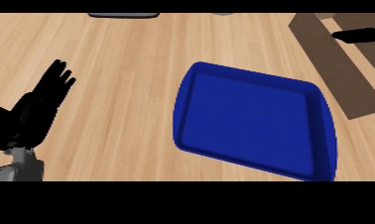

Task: Pick the tomato from the tray and place it in the cardboard box

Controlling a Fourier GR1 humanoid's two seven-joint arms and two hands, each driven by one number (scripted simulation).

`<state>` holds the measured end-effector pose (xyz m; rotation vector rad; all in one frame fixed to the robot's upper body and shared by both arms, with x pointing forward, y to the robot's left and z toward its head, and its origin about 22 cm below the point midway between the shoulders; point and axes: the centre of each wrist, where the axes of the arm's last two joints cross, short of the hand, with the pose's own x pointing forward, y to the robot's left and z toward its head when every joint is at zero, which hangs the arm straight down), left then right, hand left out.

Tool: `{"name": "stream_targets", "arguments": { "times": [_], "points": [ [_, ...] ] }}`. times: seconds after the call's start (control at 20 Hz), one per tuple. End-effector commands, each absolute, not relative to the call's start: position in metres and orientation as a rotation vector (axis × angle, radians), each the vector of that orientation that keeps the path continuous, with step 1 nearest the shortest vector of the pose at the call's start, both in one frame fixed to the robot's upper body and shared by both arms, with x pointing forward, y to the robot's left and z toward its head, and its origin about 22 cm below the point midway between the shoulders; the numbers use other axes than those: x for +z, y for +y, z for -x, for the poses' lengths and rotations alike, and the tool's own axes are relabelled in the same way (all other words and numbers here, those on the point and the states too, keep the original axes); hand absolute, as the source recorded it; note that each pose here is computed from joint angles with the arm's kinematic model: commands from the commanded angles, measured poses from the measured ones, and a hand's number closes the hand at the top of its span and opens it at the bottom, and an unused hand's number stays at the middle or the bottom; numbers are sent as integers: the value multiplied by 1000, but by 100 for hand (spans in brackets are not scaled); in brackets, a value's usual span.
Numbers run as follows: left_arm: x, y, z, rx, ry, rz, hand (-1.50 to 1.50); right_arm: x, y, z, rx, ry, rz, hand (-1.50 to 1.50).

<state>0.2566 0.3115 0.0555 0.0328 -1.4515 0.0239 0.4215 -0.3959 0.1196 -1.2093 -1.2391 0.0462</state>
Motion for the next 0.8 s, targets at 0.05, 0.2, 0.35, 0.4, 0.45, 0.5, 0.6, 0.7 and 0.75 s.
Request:
{"name": "stream_targets", "arguments": {
  "times": [0.05,0.2,0.35,0.4,0.45,0.5,0.6,0.7,0.75],
  "points": [
    [50,308,-246,37,-1443,-39,0,121,-419,-408,-261,-1391,1169,-150],
    [58,323,-245,40,-1434,-47,0,136,-441,-399,-279,-1397,1120,-150],
    [44,317,-241,49,-1435,-22,0,141,-465,-383,-355,-1407,1133,-150],
    [71,318,-255,53,-1434,-56,0,131,-476,-373,-383,-1392,1115,-150],
    [61,303,-245,44,-1456,-54,0,121,-486,-360,-398,-1405,1098,-150],
    [54,320,-254,57,-1439,-52,0,127,-484,-361,-385,-1413,1078,-150],
    [59,321,-249,59,-1437,-49,0,120,-500,-342,-358,-1421,1068,-150],
    [65,325,-243,57,-1463,-66,0,103,-513,-324,-354,-1445,1059,-150],
    [61,325,-242,43,-1420,-38,0,122,-515,-326,-314,-1434,1070,-150]
  ]
}}
